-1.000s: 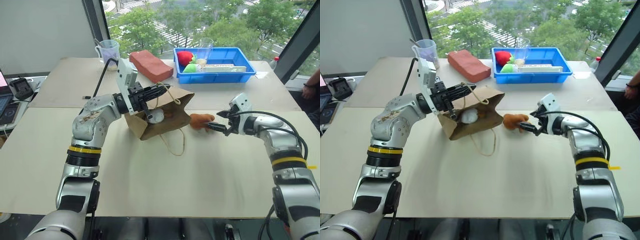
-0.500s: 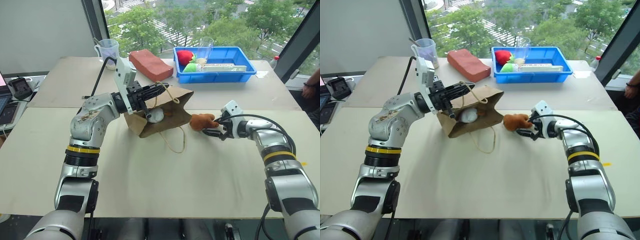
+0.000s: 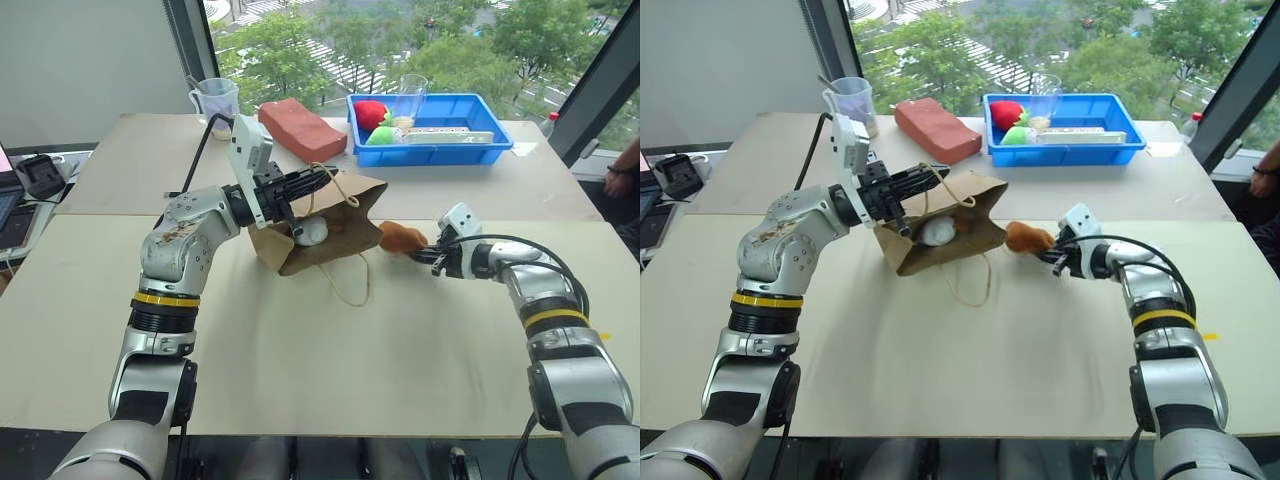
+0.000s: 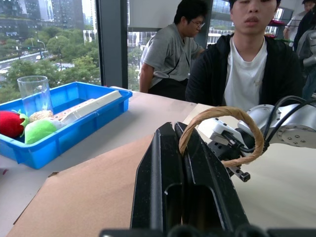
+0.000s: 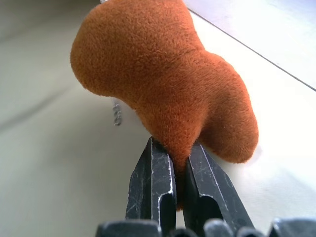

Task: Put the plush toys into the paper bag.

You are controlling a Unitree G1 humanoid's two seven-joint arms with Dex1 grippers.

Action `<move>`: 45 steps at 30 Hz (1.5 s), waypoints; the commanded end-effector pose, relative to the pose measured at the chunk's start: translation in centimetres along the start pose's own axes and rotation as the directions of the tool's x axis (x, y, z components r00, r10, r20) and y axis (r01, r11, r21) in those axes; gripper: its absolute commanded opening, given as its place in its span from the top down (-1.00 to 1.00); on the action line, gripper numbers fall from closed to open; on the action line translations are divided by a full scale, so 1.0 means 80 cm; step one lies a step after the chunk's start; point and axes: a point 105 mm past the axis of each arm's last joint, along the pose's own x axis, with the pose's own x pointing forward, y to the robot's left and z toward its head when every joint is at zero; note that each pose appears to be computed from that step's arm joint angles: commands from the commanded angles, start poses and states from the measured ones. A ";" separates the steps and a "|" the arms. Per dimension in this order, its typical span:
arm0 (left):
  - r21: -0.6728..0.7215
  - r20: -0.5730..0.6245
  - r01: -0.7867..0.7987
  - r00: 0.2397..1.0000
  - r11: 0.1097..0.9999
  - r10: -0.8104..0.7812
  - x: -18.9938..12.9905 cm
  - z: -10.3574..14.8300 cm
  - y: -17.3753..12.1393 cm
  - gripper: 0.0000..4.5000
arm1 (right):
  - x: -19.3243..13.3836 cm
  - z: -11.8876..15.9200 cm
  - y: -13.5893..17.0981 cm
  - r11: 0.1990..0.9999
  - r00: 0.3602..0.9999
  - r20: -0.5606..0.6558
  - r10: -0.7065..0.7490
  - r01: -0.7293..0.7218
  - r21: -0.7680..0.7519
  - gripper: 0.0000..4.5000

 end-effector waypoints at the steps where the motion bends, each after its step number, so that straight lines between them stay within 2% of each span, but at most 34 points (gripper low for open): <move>1: 0.042 0.014 -0.033 0.999 0.999 0.033 -0.003 0.010 0.003 1.00 | -0.033 0.027 0.005 0.994 0.997 0.066 -0.028 0.034 -0.100 0.99; 6: 0.026 0.022 -0.039 0.999 0.999 0.038 -0.004 0.007 0.000 1.00 | -0.068 0.051 0.053 0.997 0.995 0.092 -0.023 0.030 -0.075 0.99; 10: 0.021 0.027 -0.028 0.999 0.999 0.027 -0.002 0.008 -0.002 1.00 | -0.070 0.088 0.088 0.997 0.989 0.144 0.025 -0.014 -0.077 0.99; 13: 0.015 0.030 -0.010 1.000 1.000 0.010 0.000 0.009 -0.005 1.00 | -0.062 0.111 0.100 0.996 0.985 0.168 0.033 -0.019 -0.084 0.99; 16: 0.011 0.034 0.007 0.999 1.000 -0.007 0.002 0.011 -0.008 1.00 | -0.053 0.123 0.105 0.995 0.986 0.164 0.041 -0.025 -0.097 0.99; 22: 0.004 0.061 0.018 0.998 1.000 -0.018 0.005 0.019 -0.012 1.00 | -0.022 0.120 0.109 0.991 0.993 0.100 0.056 -0.043 -0.124 0.99; 33: -0.022 0.062 0.045 0.997 0.999 -0.044 0.005 0.018 -0.021 1.00 | 0.024 0.140 0.112 0.995 0.992 0.121 0.040 -0.028 -0.097 0.99; 45: -0.055 0.081 0.090 0.993 0.994 -0.086 0.009 0.023 -0.033 1.00 | 0.067 0.124 0.091 0.993 0.981 0.159 -0.115 0.116 -0.002 0.99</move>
